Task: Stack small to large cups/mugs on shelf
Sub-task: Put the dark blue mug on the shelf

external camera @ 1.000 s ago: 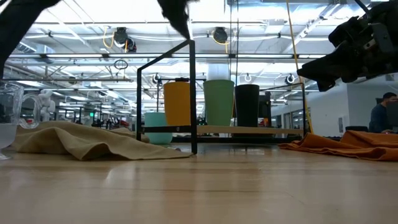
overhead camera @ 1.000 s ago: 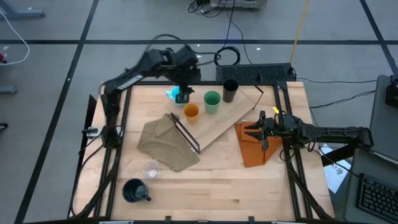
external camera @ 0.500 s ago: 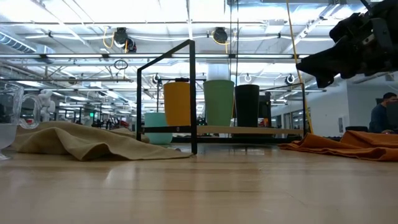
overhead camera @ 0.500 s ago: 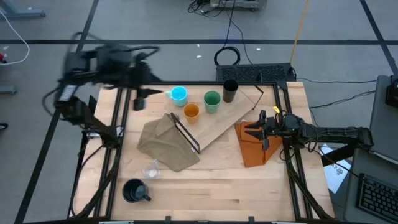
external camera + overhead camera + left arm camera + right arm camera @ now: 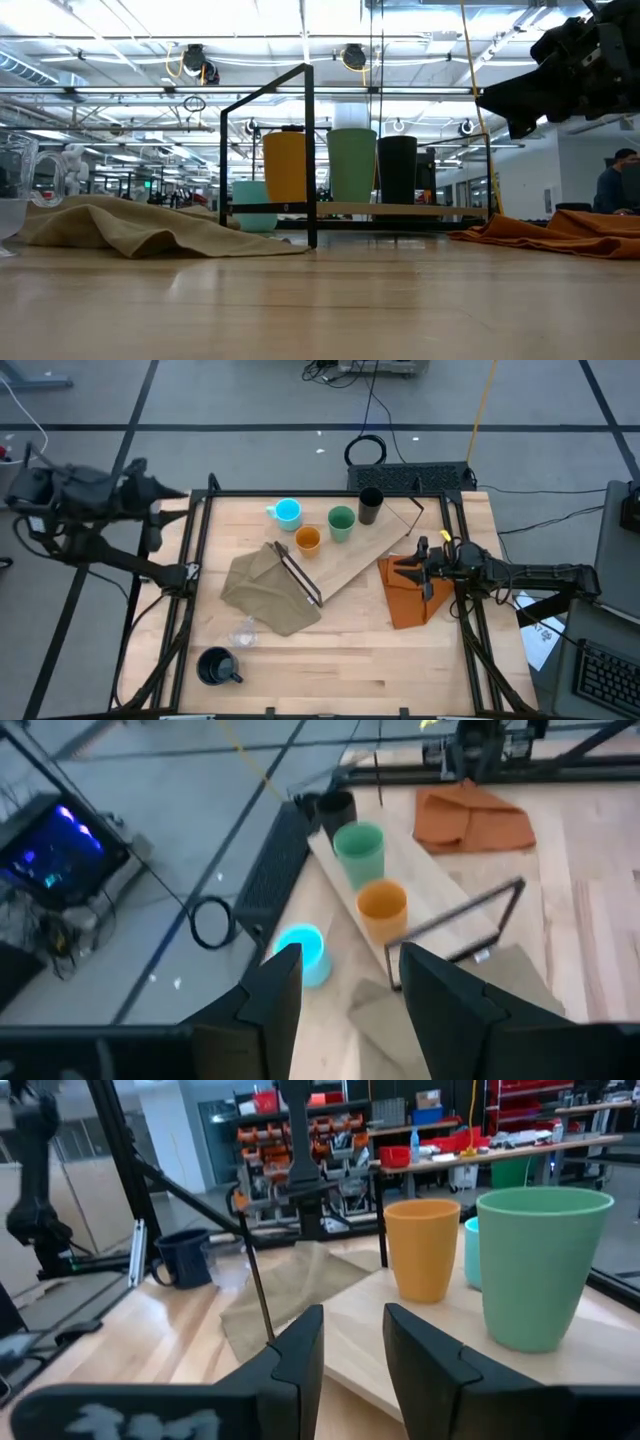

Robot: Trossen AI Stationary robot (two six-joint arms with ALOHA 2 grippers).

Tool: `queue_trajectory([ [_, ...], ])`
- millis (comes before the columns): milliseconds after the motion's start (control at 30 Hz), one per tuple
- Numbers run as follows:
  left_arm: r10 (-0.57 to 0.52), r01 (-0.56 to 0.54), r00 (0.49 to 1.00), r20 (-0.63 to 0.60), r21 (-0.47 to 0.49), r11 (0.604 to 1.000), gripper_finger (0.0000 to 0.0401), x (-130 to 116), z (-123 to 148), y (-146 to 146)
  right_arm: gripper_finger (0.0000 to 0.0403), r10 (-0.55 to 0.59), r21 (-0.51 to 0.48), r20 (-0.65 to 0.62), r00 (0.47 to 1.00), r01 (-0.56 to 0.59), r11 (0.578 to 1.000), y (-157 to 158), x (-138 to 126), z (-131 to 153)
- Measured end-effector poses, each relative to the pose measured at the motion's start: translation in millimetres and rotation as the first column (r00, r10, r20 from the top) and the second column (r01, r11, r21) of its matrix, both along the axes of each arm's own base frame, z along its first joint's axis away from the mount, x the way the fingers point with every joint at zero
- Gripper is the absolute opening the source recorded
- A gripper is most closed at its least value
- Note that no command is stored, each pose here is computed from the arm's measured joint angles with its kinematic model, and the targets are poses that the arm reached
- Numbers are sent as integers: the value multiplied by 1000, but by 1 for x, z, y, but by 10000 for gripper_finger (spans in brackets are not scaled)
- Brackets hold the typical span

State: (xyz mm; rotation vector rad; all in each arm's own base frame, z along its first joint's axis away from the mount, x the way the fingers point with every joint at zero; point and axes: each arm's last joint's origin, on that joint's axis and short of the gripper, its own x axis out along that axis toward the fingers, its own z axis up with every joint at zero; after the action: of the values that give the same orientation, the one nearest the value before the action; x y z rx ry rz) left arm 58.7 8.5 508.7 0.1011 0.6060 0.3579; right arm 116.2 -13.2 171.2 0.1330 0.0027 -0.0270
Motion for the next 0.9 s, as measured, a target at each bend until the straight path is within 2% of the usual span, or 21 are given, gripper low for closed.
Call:
queue_trajectory([
  [267, 30, -28, 999, 29, -79, 997, 170, -32, -69, 1, 96, 0, 7, 38, 999, 0, 1000, 0, 0, 4],
  [367, 55, -45, 995, 78, -116, 992, 170, -45, -95, 2, 96, 0, 8, 38, 999, 0, 1000, 0, 0, 4],
  [467, 41, -14, 984, 175, -151, 988, 170, -53, -121, 2, 96, 0, 8, 38, 999, 0, 1000, 0, 0, 4],
  [567, -3, 45, 971, 239, -171, 984, 170, -53, -148, 0, 96, 0, 8, 38, 999, 0, 1000, 0, 0, 4],
  [733, -11, 72, 962, 274, -212, 975, 170, -49, -193, -1, 96, 0, 43, 47, 999, -2, 999, 0, 0, 4],
  [800, -50, 131, 946, 321, -235, 963, 170, -44, -202, -3, 96, 0, 59, 55, 998, -3, 998, 0, 0, 5],
  [900, -121, 219, 912, 392, -216, 951, 170, -40, -205, -5, 96, 0, 56, 72, 997, -4, 998, 0, 0, 7],
])
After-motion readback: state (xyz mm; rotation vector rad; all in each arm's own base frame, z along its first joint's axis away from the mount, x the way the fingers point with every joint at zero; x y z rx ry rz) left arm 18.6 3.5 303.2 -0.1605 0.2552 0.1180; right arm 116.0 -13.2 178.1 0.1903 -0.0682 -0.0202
